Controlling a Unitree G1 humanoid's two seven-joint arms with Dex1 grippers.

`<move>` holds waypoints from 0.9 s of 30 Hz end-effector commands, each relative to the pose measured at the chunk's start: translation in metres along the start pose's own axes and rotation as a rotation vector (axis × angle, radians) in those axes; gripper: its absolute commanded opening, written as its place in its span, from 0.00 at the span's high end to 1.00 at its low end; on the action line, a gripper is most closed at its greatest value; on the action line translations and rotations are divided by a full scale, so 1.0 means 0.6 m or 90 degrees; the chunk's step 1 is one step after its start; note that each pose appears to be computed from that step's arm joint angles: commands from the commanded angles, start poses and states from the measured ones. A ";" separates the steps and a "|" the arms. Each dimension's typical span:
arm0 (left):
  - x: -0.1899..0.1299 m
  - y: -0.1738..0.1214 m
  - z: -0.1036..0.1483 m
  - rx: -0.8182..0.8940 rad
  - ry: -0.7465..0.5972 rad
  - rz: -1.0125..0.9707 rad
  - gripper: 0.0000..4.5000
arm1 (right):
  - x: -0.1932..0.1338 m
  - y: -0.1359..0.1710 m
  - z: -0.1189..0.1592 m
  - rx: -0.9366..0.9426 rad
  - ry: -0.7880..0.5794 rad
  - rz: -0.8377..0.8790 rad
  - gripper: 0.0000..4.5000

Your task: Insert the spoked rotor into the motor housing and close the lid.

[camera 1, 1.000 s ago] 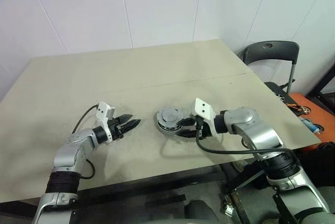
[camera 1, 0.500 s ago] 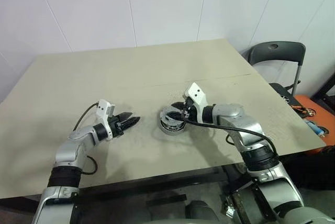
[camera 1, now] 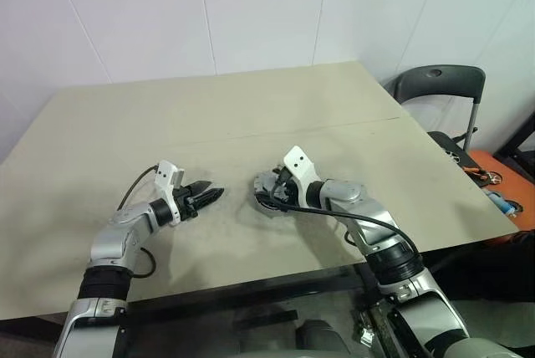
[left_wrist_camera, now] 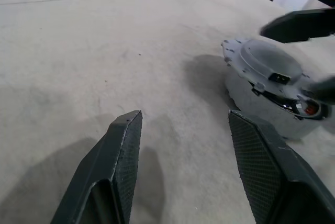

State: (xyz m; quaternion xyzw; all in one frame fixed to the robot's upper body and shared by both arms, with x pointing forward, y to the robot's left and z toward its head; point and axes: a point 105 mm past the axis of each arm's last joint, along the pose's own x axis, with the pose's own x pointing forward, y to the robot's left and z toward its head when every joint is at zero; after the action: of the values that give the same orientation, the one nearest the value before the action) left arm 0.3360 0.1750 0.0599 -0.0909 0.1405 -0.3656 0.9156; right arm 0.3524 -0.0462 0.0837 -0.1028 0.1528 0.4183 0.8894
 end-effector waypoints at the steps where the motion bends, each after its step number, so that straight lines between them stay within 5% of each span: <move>1: -0.005 -0.010 0.022 0.026 -0.024 -0.006 0.38 | -0.004 -0.023 0.034 -0.028 -0.038 -0.031 0.01; 21: -0.012 -0.019 0.018 0.024 -0.022 0.000 0.38 | 0.020 -0.023 -0.015 0.033 0.010 -0.039 0.01; 24: -0.012 -0.019 0.019 0.024 -0.022 -0.001 0.38 | 0.015 -0.022 -0.018 0.020 0.012 -0.031 0.20; 27: -0.011 -0.017 0.021 0.024 -0.022 0.000 0.38 | 0.012 -0.022 -0.022 0.012 0.023 -0.026 0.22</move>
State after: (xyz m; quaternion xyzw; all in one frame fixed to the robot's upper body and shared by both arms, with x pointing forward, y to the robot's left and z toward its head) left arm 0.3235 0.1715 0.0579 -0.0866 0.1467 -0.3636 0.9158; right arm 0.3655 -0.0500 0.0690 -0.0961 0.1693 0.3952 0.8977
